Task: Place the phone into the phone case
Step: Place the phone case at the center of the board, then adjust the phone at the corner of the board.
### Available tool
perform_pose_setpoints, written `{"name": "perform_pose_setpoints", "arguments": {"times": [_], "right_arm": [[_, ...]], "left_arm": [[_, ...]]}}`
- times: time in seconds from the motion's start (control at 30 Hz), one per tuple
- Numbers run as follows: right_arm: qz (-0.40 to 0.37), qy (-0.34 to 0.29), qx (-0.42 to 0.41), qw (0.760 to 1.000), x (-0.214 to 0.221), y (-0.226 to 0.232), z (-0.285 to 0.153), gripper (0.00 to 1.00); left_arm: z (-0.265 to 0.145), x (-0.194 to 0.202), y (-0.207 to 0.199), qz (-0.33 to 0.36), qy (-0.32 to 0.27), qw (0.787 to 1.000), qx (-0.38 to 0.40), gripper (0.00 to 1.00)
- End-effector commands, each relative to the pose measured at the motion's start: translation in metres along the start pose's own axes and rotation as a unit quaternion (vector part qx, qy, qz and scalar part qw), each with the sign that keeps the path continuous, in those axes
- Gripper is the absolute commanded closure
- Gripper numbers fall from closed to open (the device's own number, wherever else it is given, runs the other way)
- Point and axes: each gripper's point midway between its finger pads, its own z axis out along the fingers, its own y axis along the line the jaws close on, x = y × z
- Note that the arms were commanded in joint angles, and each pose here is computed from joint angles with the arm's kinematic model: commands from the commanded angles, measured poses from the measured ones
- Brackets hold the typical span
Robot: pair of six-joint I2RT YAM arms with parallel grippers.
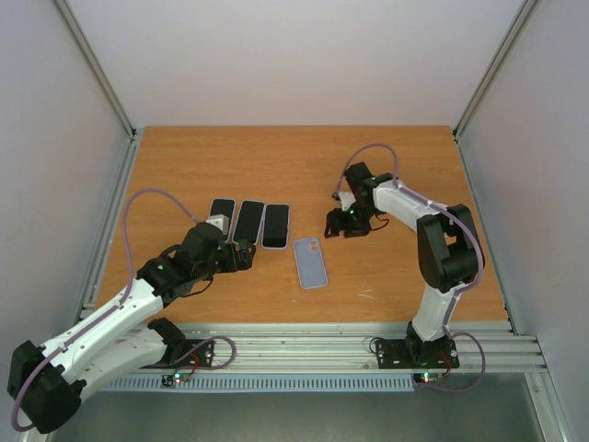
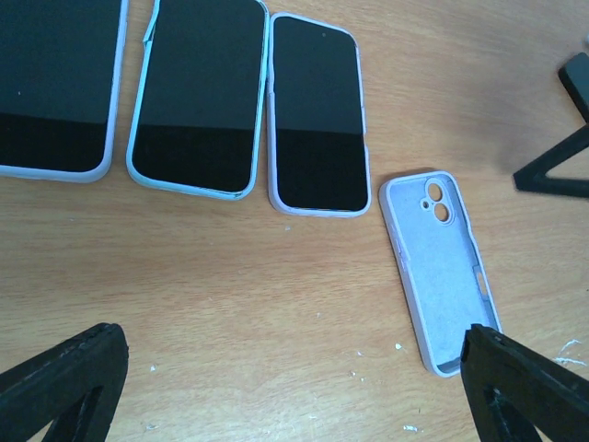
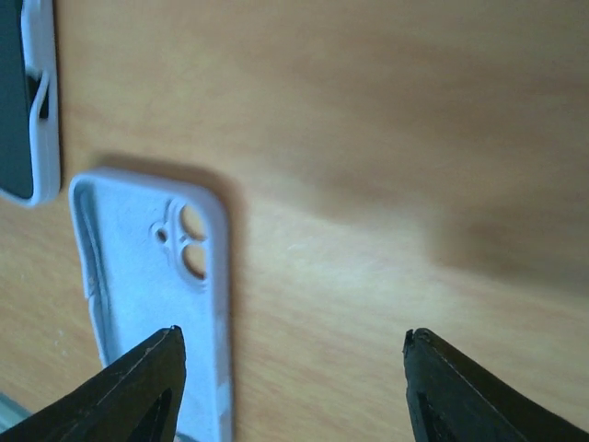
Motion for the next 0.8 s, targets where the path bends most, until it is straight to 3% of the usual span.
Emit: {"name": "perform_pose_setpoints", "arguments": {"times": [0.0,0.2,0.5,0.77], "right_arm": [[0.033,-0.062,0.027,0.997,-0.031,-0.033,-0.045,0.28],[0.106,-0.136,0.051,0.984,-0.069,-0.092,-0.085,0.02],[0.225,-0.211,0.107,0.945,-0.098,-0.204,-0.135,0.01],[0.242,-0.194,0.124,0.943,-0.122,-0.255,-0.131,0.01]], "left_arm": [[0.0,-0.003,-0.003,0.006,-0.004,1.0,0.009,0.0],[0.001,-0.002,-0.006,0.008,-0.005,1.0,0.02,0.01],[0.003,0.001,-0.007,0.008,0.002,1.0,0.03,0.01],[0.006,0.003,-0.006,0.011,0.009,0.999,0.029,0.01]]}}
